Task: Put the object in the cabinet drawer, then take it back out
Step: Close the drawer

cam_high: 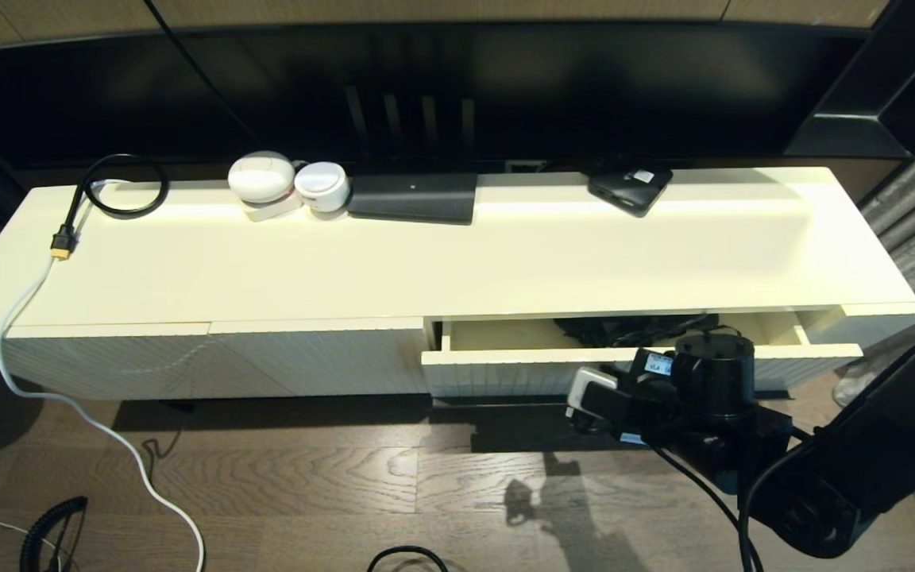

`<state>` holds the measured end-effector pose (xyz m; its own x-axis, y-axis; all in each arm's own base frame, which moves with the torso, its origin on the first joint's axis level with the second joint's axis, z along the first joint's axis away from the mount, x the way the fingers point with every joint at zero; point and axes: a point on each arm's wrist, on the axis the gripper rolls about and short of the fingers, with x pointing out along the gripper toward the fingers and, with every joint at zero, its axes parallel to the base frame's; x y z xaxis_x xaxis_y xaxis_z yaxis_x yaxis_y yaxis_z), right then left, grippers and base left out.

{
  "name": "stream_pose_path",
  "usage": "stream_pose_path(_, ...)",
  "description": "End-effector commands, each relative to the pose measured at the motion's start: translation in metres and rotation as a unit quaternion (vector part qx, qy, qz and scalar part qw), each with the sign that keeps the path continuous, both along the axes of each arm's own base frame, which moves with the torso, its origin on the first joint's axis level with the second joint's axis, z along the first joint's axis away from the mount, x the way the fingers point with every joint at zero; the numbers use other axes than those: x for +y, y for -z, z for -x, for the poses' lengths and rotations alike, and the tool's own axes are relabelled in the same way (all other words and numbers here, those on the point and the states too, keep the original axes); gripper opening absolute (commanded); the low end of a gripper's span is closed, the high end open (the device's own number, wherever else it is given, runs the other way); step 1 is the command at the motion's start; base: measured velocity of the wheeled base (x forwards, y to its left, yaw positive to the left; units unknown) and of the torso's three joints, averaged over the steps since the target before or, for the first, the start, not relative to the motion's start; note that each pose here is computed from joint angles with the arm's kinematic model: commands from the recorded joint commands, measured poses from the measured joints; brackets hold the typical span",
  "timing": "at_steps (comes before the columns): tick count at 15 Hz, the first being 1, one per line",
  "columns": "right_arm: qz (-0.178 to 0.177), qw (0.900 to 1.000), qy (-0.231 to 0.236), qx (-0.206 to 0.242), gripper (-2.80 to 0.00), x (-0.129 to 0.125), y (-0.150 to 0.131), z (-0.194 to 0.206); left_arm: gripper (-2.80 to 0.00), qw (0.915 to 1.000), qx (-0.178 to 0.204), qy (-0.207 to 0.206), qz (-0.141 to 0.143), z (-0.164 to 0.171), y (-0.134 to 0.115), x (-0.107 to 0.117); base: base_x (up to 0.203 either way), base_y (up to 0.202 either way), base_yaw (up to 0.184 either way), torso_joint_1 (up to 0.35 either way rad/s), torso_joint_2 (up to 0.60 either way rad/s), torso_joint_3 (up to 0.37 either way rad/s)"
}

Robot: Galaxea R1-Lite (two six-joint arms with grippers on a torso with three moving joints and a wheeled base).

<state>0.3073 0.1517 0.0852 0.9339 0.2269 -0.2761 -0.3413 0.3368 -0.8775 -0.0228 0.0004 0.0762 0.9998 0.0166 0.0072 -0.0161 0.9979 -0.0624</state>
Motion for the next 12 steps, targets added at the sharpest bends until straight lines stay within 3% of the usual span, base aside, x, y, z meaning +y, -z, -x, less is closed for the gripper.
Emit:
stream_pose_path(1,-0.002,1.000,0.000,-0.010,-2.80,0.004,0.000,-0.009,-2.80,1.0000,0.000,-0.001,0.000,0.000,0.000,0.000,0.000,0.000,0.000,0.000,0.00,0.000)
stream_pose_path(12,-0.016,0.999,0.023,-0.044,-2.80,0.014,-0.002,-0.043,-2.80,1.0000,0.000,0.000,0.000,0.000,0.000,0.000,0.000,0.000,0.000,0.000,0.00,0.000)
